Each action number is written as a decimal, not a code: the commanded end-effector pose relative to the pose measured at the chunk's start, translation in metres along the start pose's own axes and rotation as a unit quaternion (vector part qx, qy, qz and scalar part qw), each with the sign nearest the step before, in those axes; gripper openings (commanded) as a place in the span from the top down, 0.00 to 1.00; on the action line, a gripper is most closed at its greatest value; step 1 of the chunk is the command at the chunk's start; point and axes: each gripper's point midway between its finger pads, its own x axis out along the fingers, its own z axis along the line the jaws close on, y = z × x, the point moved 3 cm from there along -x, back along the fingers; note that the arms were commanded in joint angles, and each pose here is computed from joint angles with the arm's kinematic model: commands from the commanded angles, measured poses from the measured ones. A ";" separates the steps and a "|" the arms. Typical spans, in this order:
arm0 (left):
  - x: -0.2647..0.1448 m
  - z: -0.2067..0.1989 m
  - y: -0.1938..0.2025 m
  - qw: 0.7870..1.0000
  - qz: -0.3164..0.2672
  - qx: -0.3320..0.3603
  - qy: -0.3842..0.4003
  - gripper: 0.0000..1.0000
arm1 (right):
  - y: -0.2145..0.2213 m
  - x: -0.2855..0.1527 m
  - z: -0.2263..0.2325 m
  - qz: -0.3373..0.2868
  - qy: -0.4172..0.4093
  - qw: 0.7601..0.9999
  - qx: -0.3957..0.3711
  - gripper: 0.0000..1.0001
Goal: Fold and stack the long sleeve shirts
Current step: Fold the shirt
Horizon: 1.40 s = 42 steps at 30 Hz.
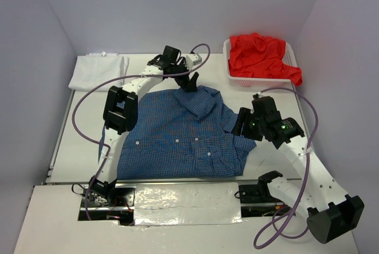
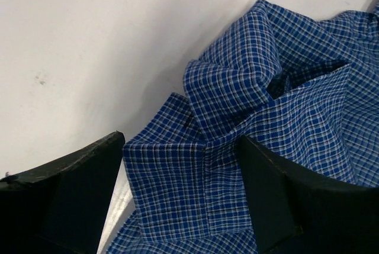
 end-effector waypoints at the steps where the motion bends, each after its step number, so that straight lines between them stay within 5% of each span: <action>1: -0.016 -0.011 -0.011 0.999 -0.011 0.043 0.030 0.20 | -0.010 -0.009 0.003 -0.020 -0.002 1.000 0.001 0.35; 6: -0.035 -0.019 -0.009 0.995 0.011 0.090 0.032 0.55 | -0.009 -0.009 0.002 -0.020 -0.002 1.000 0.001 0.35; 10: -0.047 -0.023 -0.003 0.994 0.044 0.095 0.033 1.00 | -0.011 -0.009 0.003 -0.021 -0.002 1.000 0.000 0.35; 18: -0.087 -0.027 -0.046 0.998 0.016 0.060 -0.027 1.00 | -0.018 -0.014 0.005 -0.035 -0.002 0.999 -0.007 0.36; 21: -0.100 -0.038 -0.057 0.998 -0.002 0.062 -0.033 0.90 | -0.021 -0.010 0.012 -0.037 -0.023 0.999 -0.010 0.37; 25: -0.106 -0.061 -0.054 0.996 0.015 0.085 -0.022 1.00 | -0.025 -0.004 0.025 -0.033 -0.057 0.998 -0.013 0.38; 34: -0.118 -0.202 0.002 0.971 0.113 0.119 0.173 1.00 | -0.030 -0.007 0.045 -0.046 -0.123 0.991 -0.027 0.38; 36: -0.118 -0.239 0.013 0.956 0.131 0.158 0.210 0.94 | -0.029 -0.005 0.047 -0.044 -0.130 0.990 -0.019 0.38; 38: -0.117 -0.257 0.035 0.942 0.163 0.176 0.234 0.68 | -0.024 0.001 0.046 -0.033 -0.134 0.990 -0.017 0.37; 39: -0.115 -0.272 0.041 0.934 0.174 0.189 0.250 0.39 | -0.022 0.005 0.045 -0.025 -0.130 0.991 -0.015 0.37; 41: -0.119 -0.283 0.047 0.922 0.184 0.211 0.268 0.01 | -0.019 0.010 0.043 -0.016 -0.126 0.992 -0.017 0.36; 42: -0.123 -0.289 0.047 0.918 0.189 0.212 0.275 0.01 | -0.019 0.012 0.042 -0.015 -0.124 0.992 -0.018 0.35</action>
